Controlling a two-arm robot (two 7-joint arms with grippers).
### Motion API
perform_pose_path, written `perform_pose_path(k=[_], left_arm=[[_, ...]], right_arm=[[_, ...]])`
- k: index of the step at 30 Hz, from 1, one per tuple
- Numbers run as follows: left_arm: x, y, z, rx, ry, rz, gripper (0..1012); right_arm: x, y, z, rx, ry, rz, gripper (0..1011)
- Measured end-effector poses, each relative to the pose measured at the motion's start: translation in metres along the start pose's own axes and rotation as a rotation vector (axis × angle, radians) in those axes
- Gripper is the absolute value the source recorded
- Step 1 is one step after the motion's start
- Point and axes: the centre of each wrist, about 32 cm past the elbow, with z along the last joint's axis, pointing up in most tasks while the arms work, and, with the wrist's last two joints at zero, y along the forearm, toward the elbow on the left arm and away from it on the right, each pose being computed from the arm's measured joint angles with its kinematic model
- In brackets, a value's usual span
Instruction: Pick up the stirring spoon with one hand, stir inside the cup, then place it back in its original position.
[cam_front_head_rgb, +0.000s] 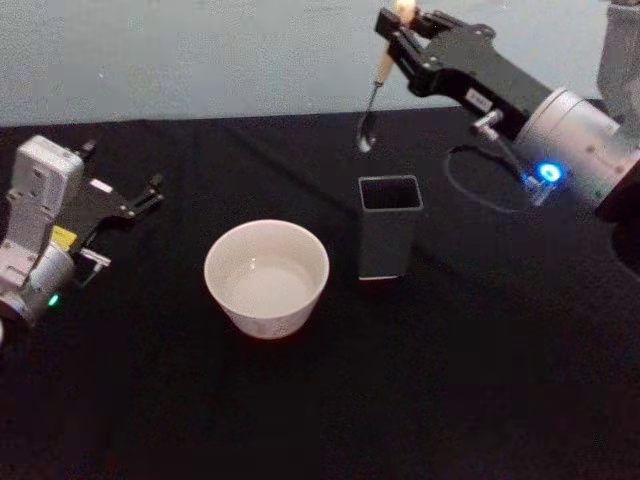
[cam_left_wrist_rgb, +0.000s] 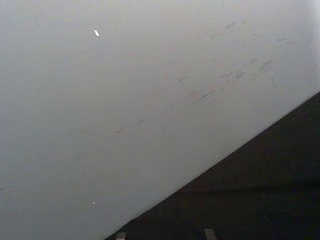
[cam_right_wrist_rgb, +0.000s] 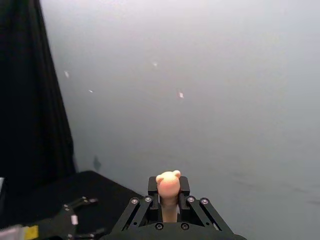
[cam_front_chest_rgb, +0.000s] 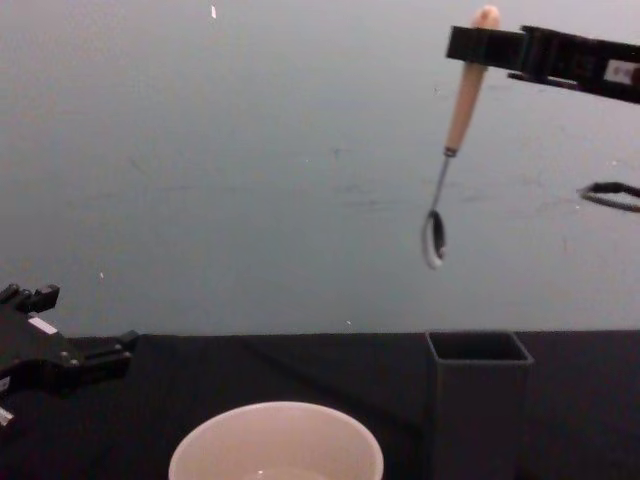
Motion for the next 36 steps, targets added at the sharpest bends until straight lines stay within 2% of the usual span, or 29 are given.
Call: perform_pose_path(k=[4,10,12,13,18,19,22,29,36], left_arm=[[0.0,0.0,0.0,0.0,0.0,0.0,1001],[0.0,0.0,0.0,0.0,0.0,0.0,1001],[0.0,0.0,0.0,0.0,0.0,0.0,1001],[0.0,0.0,0.0,0.0,0.0,0.0,1001],[0.0,0.0,0.0,0.0,0.0,0.0,1001],[0.0,0.0,0.0,0.0,0.0,0.0,1001],[0.0,0.0,0.0,0.0,0.0,0.0,1001],[0.0,0.0,0.0,0.0,0.0,0.0,1001],[0.0,0.0,0.0,0.0,0.0,0.0,1001]], right_arm=[[-0.009,0.004,-0.008,0.024,0.008,0.043,216],[-0.022,0.007,-0.03,0.045,0.007,0.115,216],[-0.028,0.008,-0.042,0.054,0.01,0.141,216],[-0.028,0.008,-0.042,0.054,0.01,0.141,216],[-0.034,0.005,-0.065,0.05,0.038,0.183,216],[-0.034,0.005,-0.065,0.05,0.038,0.183,216],[-0.037,0.003,-0.078,0.037,0.061,0.202,216],[-0.041,-0.002,-0.098,0.005,0.091,0.221,216],[-0.046,-0.004,-0.117,0.001,0.101,0.224,216]])
